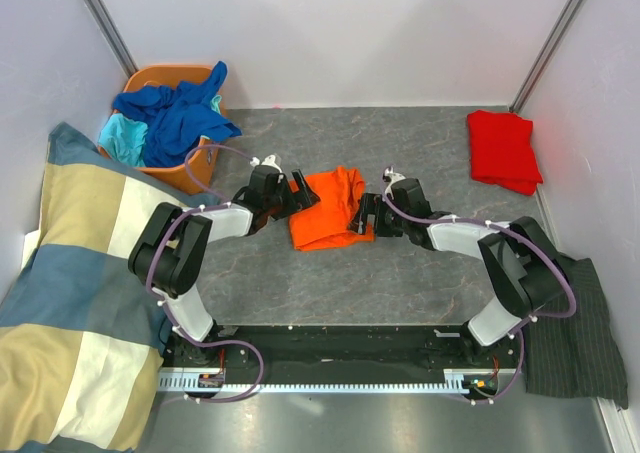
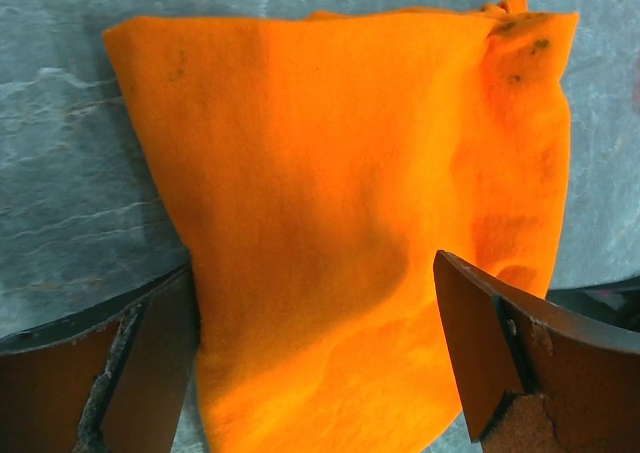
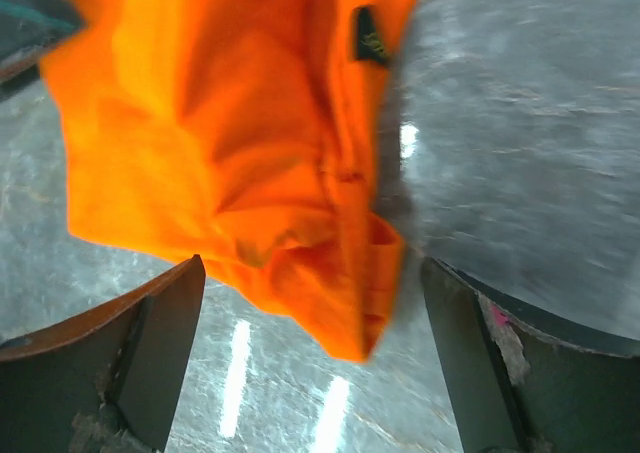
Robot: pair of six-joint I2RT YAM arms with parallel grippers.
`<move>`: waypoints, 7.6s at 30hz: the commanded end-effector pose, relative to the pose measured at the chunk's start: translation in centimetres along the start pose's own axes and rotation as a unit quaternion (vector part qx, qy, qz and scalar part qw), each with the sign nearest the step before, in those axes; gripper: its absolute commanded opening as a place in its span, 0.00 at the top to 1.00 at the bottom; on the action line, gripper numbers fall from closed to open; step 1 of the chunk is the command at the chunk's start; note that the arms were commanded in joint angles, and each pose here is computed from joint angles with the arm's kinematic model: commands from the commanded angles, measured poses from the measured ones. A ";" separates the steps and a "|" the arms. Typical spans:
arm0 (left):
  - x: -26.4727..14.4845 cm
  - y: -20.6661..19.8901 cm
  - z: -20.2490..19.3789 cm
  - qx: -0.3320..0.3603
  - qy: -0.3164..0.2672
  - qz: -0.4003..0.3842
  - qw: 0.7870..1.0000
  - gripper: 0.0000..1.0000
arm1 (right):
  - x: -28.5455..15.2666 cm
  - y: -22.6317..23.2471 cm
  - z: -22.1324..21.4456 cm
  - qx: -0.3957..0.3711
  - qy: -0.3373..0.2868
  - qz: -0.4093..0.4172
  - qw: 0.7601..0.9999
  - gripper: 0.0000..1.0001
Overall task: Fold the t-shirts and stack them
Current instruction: Smooth out wrinkles on the folded tshirt, then put the neatly folded tshirt into the corner of the board with the right arm
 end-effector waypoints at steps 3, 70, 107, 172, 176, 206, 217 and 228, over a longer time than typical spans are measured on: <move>0.3 2.3 -2.0 0.021 0.038 0.058 0.997 0.00 | 1.7 0.7 -1.7 -0.009 0.004 0.043 0.999 0.02; 3.0 2.9 -4.1 0.088 0.096 0.142 0.981 0.21 | 0.9 7.5 10.1 -0.017 -0.061 0.201 0.977 0.02; 2.8 3.1 -4.1 0.089 0.096 0.149 0.980 0.20 | -2.1 4.0 5.4 -0.022 -0.039 0.006 0.999 0.02; 2.2 3.2 -4.6 0.086 0.104 0.151 0.979 0.16 | 6.0 -2.9 -4.3 0.142 0.063 0.031 0.987 0.84; 2.2 3.1 -4.6 0.086 0.104 0.149 0.980 0.16 | 6.4 -2.8 -4.1 0.134 0.063 0.041 0.988 1.00; -12.2 -2.2 0.3 0.075 0.000 0.078 0.994 0.00 | -2.1 -14.3 22.1 -0.112 0.042 -0.449 0.885 1.00; -12.0 -1.2 -0.5 0.067 0.014 0.089 0.994 0.00 | -4.3 -19.3 25.7 -0.149 0.036 -0.546 0.824 1.00; -11.3 -0.9 -0.8 0.057 0.025 0.103 0.993 0.00 | -7.1 -20.5 30.5 -0.172 -0.039 -0.576 0.799 1.00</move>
Point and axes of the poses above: each gripper's point midway between its finger pads, its own x axis out along the fingers, its own y axis along the line the jaws close on, z = x × y, the point moved 8 cm from there along -x, back along the fingers, and after that the axes turned 10 degrees about -x, right-handed, at the moved point
